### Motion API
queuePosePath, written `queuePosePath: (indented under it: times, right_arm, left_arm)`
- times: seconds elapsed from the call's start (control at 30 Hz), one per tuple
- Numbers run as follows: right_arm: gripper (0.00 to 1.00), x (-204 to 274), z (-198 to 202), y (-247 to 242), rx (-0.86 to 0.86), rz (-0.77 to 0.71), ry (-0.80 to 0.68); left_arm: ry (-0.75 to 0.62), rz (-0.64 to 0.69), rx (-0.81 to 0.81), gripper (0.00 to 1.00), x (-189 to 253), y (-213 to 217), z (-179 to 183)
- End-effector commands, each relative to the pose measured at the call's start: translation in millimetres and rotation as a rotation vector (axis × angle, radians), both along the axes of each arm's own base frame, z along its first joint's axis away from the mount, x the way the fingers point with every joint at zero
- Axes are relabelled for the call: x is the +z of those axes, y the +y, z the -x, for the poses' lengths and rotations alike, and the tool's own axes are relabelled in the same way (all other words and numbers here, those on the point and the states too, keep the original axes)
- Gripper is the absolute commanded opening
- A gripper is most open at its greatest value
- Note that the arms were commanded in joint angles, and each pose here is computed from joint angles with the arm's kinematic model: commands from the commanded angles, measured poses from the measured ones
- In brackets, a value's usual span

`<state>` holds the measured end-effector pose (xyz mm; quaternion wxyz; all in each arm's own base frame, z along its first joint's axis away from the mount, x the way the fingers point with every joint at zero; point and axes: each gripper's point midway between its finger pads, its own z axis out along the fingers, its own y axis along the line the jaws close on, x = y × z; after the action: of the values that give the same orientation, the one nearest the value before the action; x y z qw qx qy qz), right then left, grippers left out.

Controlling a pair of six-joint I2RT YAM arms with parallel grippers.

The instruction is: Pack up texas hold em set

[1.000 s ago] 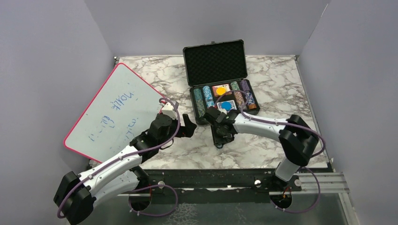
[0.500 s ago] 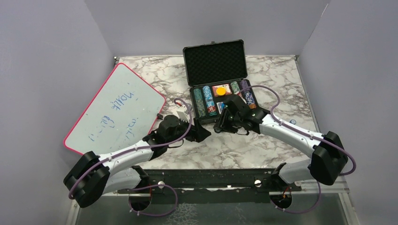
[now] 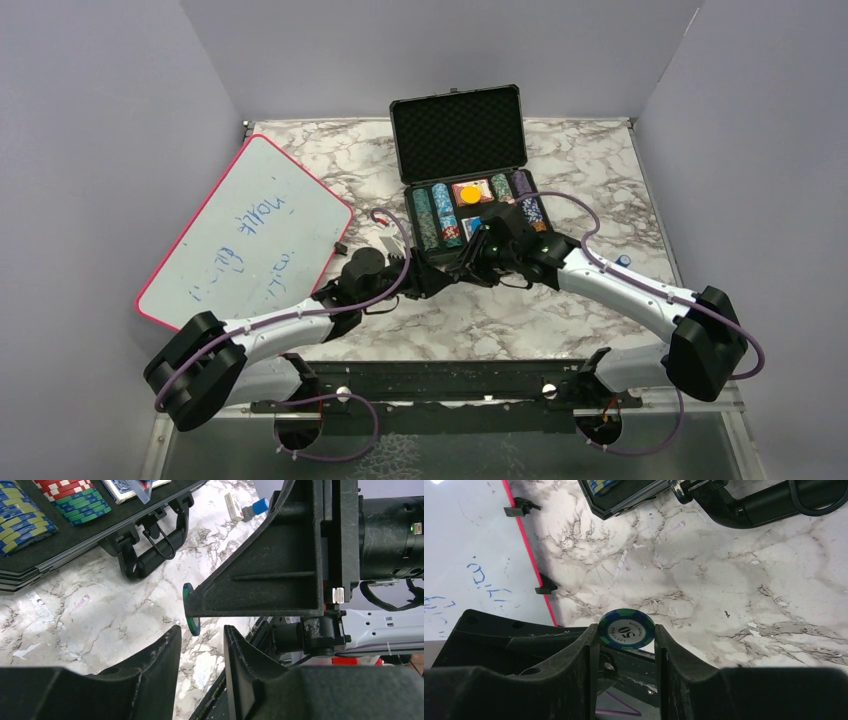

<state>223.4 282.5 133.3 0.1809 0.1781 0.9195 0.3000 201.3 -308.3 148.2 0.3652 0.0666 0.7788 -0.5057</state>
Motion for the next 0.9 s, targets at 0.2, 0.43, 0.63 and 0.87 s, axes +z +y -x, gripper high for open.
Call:
queuePosePath:
  times: [0.2,0.43,0.63,0.87]
  right_arm:
    - [0.36,17,0,11,0.006,-0.09,0.003]
    - [0.46,18,-9,0,-0.005,-0.069,-0.02]
    - [0.69,33,-40,-43,-0.078,0.012,-0.096]
    - [0.7,40,-53,-102,-0.26,0.052,-0.142]
  left_arm:
    - [-0.017,0.039,0.095,0.2,13,-6,-23]
    - [-0.136,-0.028,0.071,0.0,16,-8,-32]
    - [-0.404,-0.225,-0.122,0.0,13,-7,-32]
    - [-0.589,-0.516,-0.385,0.0,-3,-22,-51]
